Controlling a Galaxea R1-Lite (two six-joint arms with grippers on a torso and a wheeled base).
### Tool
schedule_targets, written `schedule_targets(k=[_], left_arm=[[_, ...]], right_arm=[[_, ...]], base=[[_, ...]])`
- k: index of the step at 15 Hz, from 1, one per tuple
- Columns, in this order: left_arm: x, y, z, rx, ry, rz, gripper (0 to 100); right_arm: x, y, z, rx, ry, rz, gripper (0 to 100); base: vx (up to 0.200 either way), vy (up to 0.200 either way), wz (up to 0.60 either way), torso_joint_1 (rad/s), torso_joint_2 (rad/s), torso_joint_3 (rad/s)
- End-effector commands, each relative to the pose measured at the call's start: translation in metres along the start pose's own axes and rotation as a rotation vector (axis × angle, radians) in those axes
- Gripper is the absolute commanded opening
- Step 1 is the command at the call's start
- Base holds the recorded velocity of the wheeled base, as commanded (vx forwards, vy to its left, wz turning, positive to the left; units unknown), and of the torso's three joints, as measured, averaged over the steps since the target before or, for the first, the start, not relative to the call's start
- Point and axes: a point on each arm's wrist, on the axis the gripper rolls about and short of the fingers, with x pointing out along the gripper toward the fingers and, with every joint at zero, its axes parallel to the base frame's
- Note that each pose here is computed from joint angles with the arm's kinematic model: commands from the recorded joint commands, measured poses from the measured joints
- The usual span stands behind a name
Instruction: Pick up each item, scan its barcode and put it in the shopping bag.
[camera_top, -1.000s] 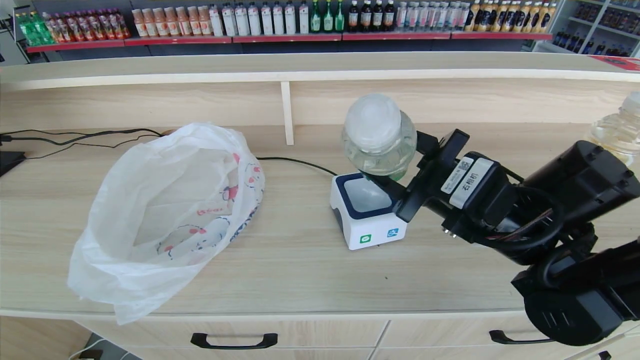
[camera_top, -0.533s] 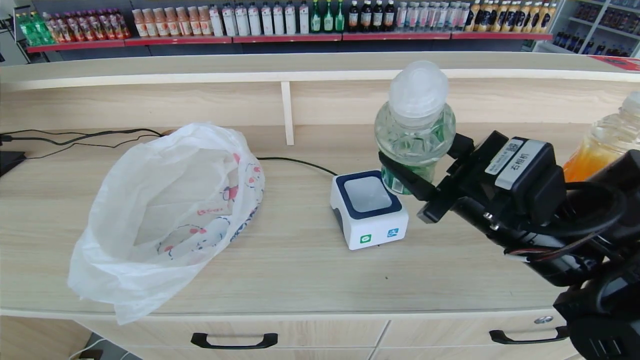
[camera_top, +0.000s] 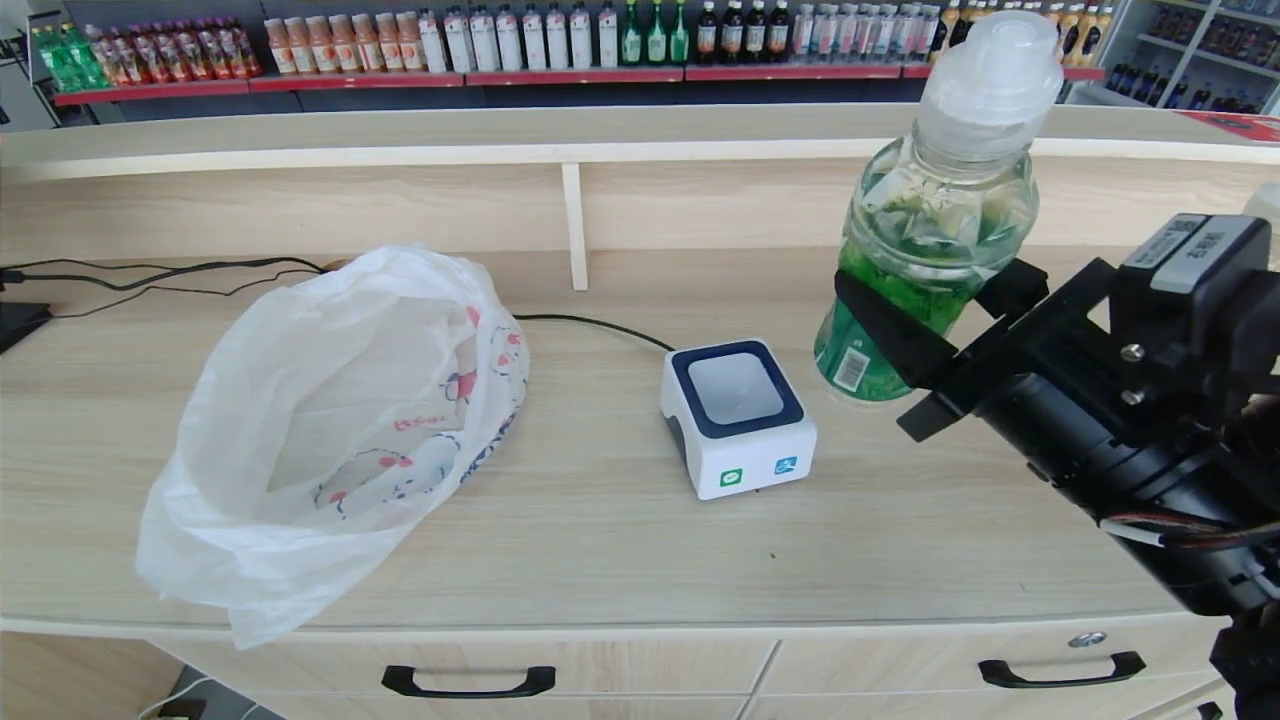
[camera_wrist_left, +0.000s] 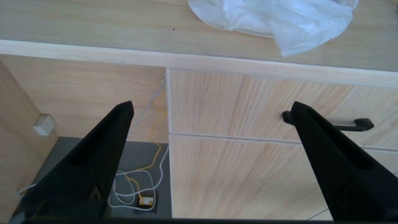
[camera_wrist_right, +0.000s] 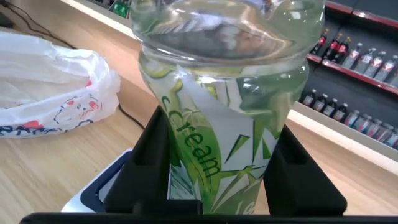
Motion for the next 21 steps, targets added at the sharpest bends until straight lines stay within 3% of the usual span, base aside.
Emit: schedule_targets(k=[1, 6, 9, 14, 18, 21], left_arm=[[0.0, 0.0, 0.0, 0.0, 0.001, 0.0, 100], [0.0, 0.0, 0.0, 0.0, 0.001, 0.0, 100], [0.0, 0.0, 0.0, 0.001, 0.001, 0.0, 100], [0.0, 0.0, 0.0, 0.0, 0.0, 0.0, 100], [0.0, 0.0, 0.0, 0.0, 0.001, 0.0, 100], [0.0, 0.0, 0.0, -0.002, 0.001, 0.001, 100]], right_arm=[[-0.001, -0.001, 0.003, 0.026, -0.002, -0.015, 0], [-0.012, 0.007, -0.006, 0.244, 0.104, -0.103, 0], [-0.014, 0.007, -0.009, 0.335, 0.158, -0.231, 0], [-0.015, 0.006, -0.01, 0.365, 0.173, -0.283, 0], [-0.018, -0.001, -0.008, 0.346, 0.169, -0.31, 0], [-0.031, -0.002, -0.004, 0.343, 0.177, -0.306, 0]], base=[[0.0, 0.0, 0.0, 0.0, 0.0, 0.0], [0.0, 0.0, 0.0, 0.0, 0.0, 0.0], [0.0, 0.0, 0.0, 0.0, 0.0, 0.0], [-0.2, 0.0, 0.0, 0.005, 0.01, 0.002], [0.0, 0.0, 0.0, 0.0, 0.0, 0.0], [0.0, 0.2, 0.0, 0.014, 0.0, 0.002]])
